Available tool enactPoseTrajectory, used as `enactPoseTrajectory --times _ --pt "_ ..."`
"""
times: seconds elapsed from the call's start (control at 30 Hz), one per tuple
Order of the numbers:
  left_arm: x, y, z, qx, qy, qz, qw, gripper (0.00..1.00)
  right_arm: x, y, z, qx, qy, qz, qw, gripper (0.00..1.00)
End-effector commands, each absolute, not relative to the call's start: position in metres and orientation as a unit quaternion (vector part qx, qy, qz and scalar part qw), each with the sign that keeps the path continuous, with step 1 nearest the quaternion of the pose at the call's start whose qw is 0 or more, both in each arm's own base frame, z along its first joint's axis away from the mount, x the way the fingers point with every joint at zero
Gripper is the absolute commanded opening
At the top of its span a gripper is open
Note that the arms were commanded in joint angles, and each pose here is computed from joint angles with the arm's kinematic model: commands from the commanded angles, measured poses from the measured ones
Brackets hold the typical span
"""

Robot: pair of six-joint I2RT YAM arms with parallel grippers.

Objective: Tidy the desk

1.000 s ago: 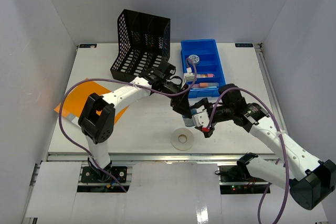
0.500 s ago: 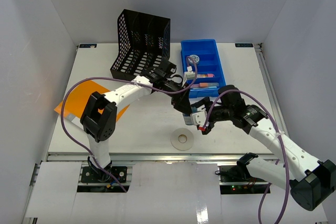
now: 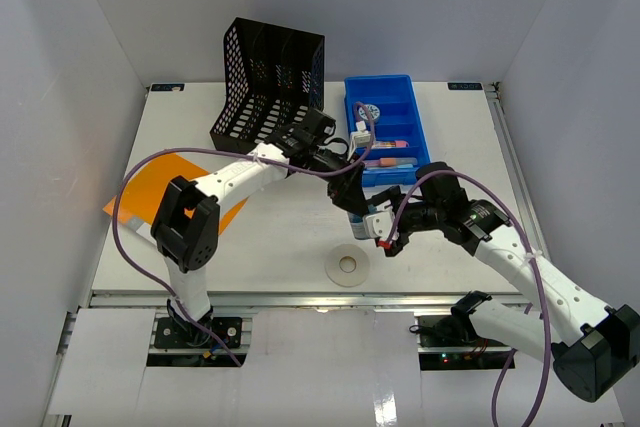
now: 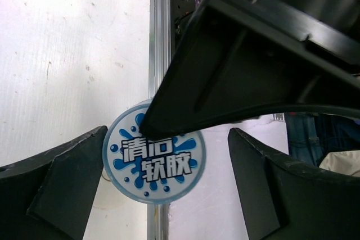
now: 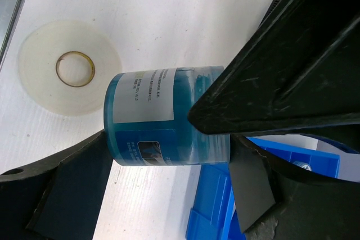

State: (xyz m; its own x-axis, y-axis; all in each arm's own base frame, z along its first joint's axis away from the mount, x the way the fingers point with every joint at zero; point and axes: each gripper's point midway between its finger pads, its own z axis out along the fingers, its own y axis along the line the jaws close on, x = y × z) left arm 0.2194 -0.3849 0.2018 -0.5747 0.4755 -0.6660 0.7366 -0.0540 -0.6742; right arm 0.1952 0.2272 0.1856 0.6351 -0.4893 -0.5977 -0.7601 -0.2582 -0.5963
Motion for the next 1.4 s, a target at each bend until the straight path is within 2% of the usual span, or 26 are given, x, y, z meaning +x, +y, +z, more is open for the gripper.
enactPoseTrajectory --times 0.0,0.17,0.23,0.33,0.47,0.57,0.63,0.7,0.83,0.97,1.07,1.37 --pt "0.238 -0.379 0.273 0.457 0.652 -0.561 0.228 0.98 0.198 0.226 0.200 -0.771 0.399 0.141 0.476 0.08" --pt "0.275 -0.350 0.280 0.401 0.711 -0.491 0.305 0.98 0.210 0.216 0.197 -0.756 0.427 0.131 0.479 0.08" --pt "0.290 -0.333 0.284 0.372 0.739 -0.435 0.355 0.98 0.220 0.212 0.197 -0.740 0.447 0.137 0.484 0.08" --pt "0.300 -0.303 0.280 0.327 0.770 -0.360 0.412 0.98 0.263 0.189 0.207 -0.667 0.523 0.134 0.513 0.08" --pt "0.295 -0.262 0.281 0.261 0.779 -0.305 0.481 0.98 0.345 0.156 0.227 -0.494 0.657 0.112 0.558 0.08" --pt "0.279 -0.239 0.259 0.213 0.787 -0.299 0.496 0.98 0.402 0.134 0.242 -0.319 0.747 0.094 0.575 0.08" --pt "0.270 -0.225 0.254 0.181 0.788 -0.298 0.508 0.98 0.431 0.132 0.232 -0.257 0.782 0.100 0.559 0.08" --pt "0.263 -0.207 0.254 0.135 0.783 -0.294 0.531 0.98 0.459 0.135 0.248 -0.200 0.792 0.105 0.568 0.08" --pt "0.249 -0.190 0.231 0.063 0.786 -0.308 0.533 0.98 0.507 0.131 0.243 -0.112 0.818 0.065 0.561 0.08" --pt "0.237 -0.186 0.223 0.047 0.780 -0.330 0.530 0.98 0.551 0.127 0.240 -0.052 0.830 0.042 0.555 0.08" --pt "0.231 -0.186 0.210 0.039 0.787 -0.337 0.515 0.98 0.579 0.127 0.214 -0.021 0.851 0.027 0.524 0.08" --pt "0.225 -0.185 0.192 0.032 0.796 -0.341 0.499 0.98 0.593 0.128 0.191 -0.002 0.855 0.015 0.519 0.08"
